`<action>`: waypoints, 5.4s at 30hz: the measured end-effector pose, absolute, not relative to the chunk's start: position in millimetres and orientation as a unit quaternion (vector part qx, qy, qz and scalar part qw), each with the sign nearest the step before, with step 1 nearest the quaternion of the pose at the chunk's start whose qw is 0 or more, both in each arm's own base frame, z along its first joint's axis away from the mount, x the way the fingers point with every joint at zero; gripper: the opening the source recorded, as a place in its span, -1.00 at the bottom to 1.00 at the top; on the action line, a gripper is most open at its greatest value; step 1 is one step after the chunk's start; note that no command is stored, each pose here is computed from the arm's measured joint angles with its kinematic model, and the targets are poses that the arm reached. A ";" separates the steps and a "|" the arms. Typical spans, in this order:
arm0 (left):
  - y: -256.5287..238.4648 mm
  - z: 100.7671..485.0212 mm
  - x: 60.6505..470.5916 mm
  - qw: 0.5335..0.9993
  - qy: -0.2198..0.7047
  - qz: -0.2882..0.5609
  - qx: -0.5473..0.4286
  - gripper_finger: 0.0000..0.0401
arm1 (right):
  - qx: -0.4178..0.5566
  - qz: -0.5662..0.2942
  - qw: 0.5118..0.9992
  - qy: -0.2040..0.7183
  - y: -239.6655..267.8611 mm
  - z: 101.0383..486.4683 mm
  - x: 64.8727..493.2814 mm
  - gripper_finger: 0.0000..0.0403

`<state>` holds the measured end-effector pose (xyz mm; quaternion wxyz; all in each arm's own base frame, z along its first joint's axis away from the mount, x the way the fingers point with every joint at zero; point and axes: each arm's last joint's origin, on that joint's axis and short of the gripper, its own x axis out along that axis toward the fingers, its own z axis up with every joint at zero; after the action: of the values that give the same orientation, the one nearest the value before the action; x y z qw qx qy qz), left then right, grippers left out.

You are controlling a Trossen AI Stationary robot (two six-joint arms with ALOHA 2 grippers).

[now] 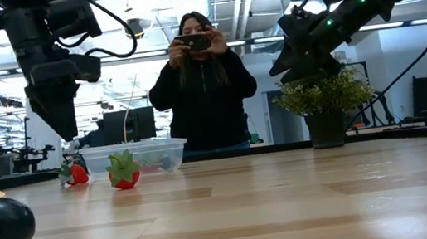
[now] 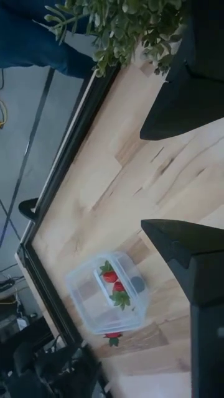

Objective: Pick and placing Produce into tupperware
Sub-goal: Put the top strawberry into the transparent bin

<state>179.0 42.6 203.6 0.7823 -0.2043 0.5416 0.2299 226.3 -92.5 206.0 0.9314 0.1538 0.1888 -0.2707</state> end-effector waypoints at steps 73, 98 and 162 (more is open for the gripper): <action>49.1 146.1 212.7 0.710 0.616 0.247 -0.235 -0.33 | 0.181 -0.315 0.917 0.164 -112.5 208.2 218.1 0.21; 47.4 169.5 222.9 0.697 0.629 0.201 -0.281 -0.34 | 0.157 -0.309 0.922 0.172 -112.0 207.9 218.2 0.21; 125.4 193.0 273.1 0.731 0.617 0.235 -0.174 -0.33 | 0.124 -0.304 0.933 0.151 -113.5 213.5 220.2 0.21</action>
<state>273.1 125.4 193.0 0.7306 -0.1741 0.6171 0.2347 220.2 -113.5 213.5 0.9325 0.1243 0.1509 -0.3037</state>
